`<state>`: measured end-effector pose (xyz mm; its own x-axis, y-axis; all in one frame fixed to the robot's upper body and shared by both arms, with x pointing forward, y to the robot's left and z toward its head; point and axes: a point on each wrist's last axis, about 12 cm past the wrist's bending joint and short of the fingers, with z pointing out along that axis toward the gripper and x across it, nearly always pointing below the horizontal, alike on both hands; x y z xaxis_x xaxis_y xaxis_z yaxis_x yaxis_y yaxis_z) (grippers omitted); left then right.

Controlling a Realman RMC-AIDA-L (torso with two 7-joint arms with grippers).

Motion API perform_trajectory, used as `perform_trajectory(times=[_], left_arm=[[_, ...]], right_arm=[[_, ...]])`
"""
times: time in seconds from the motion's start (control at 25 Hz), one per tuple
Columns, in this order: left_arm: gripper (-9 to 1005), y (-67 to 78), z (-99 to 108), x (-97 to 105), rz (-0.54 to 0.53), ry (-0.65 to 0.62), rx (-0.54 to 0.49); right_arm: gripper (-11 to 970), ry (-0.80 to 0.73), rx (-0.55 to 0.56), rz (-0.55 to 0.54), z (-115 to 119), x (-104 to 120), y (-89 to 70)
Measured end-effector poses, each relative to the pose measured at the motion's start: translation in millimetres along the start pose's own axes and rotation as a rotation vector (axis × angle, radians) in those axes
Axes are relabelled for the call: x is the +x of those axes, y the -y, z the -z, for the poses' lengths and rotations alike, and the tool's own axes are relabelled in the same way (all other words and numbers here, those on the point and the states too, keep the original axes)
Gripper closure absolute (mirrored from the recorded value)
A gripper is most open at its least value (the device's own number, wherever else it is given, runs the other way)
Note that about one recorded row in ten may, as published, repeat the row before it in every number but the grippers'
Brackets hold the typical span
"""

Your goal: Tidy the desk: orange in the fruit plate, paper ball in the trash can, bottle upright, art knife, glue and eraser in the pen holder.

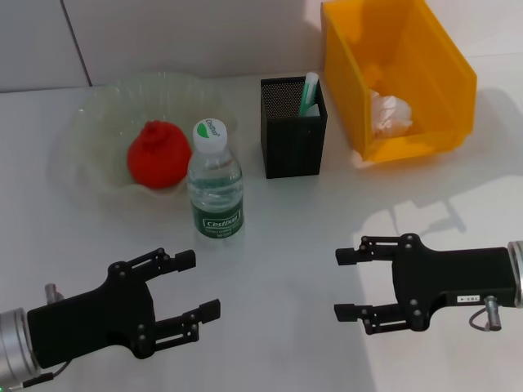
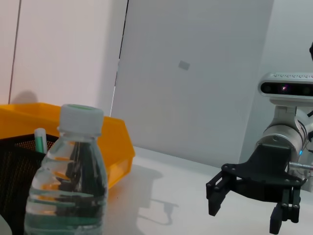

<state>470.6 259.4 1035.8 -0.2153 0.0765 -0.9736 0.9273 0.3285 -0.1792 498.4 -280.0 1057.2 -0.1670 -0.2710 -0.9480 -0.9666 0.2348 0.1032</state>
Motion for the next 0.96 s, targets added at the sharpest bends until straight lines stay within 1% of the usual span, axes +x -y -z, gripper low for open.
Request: perform_trajectory(times=[0.28, 0.96], left_arm=[[209, 2.1, 3.8, 0.7, 0.032, -0.013, 0.022], [210, 1.9, 2.9, 0.6, 0.03, -0.014, 0.022]], right_arm=[[201, -0.002, 0.0, 0.006, -1.1, -1.3, 1.4], [200, -0.014, 0.002, 0.006, -4.0, 0.0, 1.5]])
